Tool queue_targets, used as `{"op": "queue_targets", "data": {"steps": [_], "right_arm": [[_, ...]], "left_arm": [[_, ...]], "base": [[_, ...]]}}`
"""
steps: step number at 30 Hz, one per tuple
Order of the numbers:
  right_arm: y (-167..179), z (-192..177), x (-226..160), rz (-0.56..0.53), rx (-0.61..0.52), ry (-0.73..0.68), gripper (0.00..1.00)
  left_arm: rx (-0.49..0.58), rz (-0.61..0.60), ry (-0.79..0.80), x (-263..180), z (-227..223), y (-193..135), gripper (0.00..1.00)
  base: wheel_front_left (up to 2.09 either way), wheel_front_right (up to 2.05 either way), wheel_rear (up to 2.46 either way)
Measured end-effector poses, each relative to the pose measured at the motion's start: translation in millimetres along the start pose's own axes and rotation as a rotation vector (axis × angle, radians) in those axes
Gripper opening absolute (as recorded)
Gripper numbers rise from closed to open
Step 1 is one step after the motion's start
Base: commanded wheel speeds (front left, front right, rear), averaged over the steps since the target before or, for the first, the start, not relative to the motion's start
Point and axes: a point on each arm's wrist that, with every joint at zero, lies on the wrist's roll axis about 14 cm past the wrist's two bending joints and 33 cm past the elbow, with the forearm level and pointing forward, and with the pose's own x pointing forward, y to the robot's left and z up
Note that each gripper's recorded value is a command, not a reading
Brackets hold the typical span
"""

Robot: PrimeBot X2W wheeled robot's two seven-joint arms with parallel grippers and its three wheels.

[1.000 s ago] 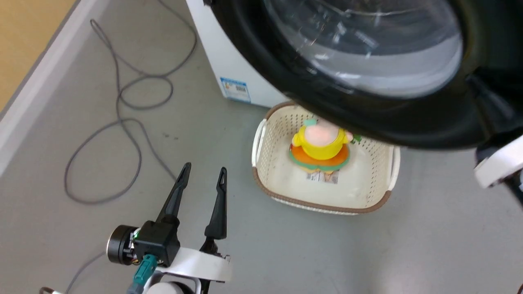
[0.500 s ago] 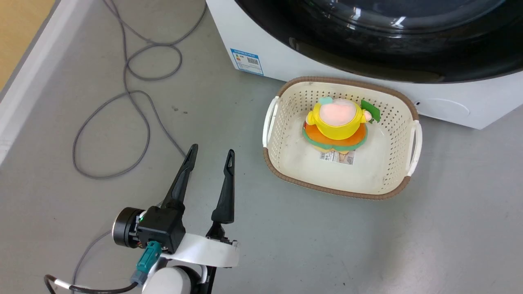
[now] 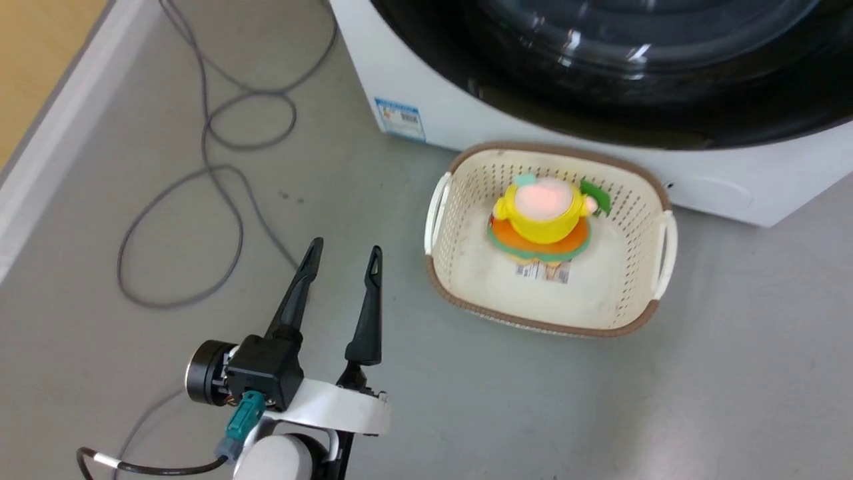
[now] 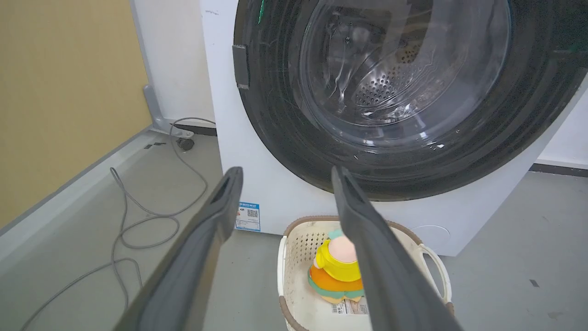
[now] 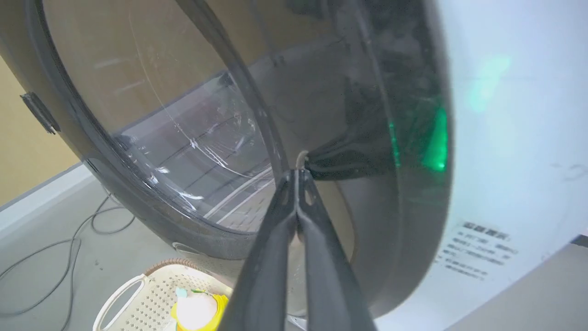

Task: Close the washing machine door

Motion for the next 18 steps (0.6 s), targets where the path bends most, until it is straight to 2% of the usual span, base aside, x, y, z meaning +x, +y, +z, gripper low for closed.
{"op": "queue_targets", "data": {"steps": [9,18], "right_arm": [[16.5,7.3,-62.7,0.032,-0.012,-0.082,0.00],[22.8,21.3,-149.3,-0.018,0.063,-0.212,0.00]], "left_arm": [[-0.014,-0.005,-0.053,-13.7,20.8,0.0,1.00],[-0.032,-0.038,-0.084,-30.4,33.6,-7.3,1.00]], "base": [[0.00,0.00,0.00],[0.00,0.00,0.00]]}}
